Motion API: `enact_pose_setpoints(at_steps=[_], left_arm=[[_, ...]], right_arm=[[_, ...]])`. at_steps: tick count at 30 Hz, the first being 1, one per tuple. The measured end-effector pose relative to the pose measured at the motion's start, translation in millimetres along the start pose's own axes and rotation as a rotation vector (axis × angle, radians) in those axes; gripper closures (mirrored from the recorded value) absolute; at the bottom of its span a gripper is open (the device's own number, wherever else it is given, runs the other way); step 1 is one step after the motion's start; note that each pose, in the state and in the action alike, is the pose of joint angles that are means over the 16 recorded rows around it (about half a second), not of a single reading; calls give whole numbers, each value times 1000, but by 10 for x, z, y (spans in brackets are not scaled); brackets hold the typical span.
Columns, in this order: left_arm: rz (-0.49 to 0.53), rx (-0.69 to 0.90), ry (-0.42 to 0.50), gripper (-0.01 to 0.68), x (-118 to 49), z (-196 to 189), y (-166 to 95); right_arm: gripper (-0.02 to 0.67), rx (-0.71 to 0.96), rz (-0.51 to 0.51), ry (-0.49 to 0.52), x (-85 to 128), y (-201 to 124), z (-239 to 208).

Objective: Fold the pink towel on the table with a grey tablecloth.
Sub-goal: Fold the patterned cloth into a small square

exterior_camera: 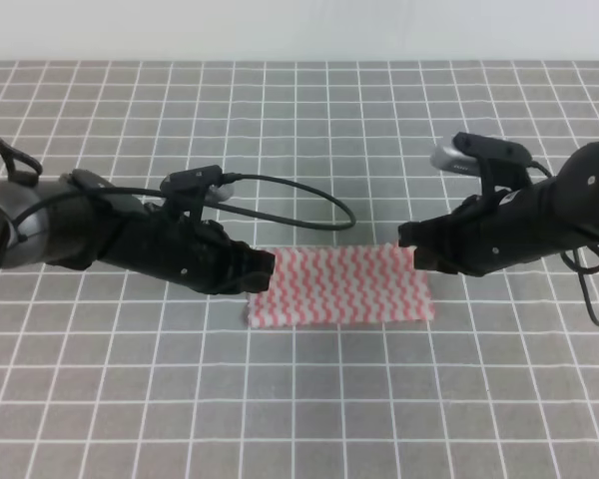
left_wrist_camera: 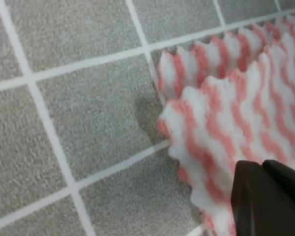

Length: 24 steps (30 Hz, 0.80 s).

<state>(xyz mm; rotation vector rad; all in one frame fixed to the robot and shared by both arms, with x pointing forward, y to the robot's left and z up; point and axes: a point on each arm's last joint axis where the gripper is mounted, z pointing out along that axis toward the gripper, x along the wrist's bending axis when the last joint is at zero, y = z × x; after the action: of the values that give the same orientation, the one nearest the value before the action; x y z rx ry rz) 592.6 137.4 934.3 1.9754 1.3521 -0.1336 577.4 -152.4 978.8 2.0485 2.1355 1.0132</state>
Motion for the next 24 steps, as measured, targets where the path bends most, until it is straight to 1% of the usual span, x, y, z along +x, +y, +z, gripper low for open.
enact_pose_setpoints(at_steps=[10, 16, 24], left_arm=[[10, 10, 39, 674, 38, 20, -13], [10, 18, 53, 674, 61, 59, -25], [9, 23, 56, 674, 73, 104, -25]], right_arm=[[518, 25, 81, -24, -168, 2, 123], [509, 34, 96, -36, -222, -11, 210], [501, 18, 98, -44, -241, -2, 242]])
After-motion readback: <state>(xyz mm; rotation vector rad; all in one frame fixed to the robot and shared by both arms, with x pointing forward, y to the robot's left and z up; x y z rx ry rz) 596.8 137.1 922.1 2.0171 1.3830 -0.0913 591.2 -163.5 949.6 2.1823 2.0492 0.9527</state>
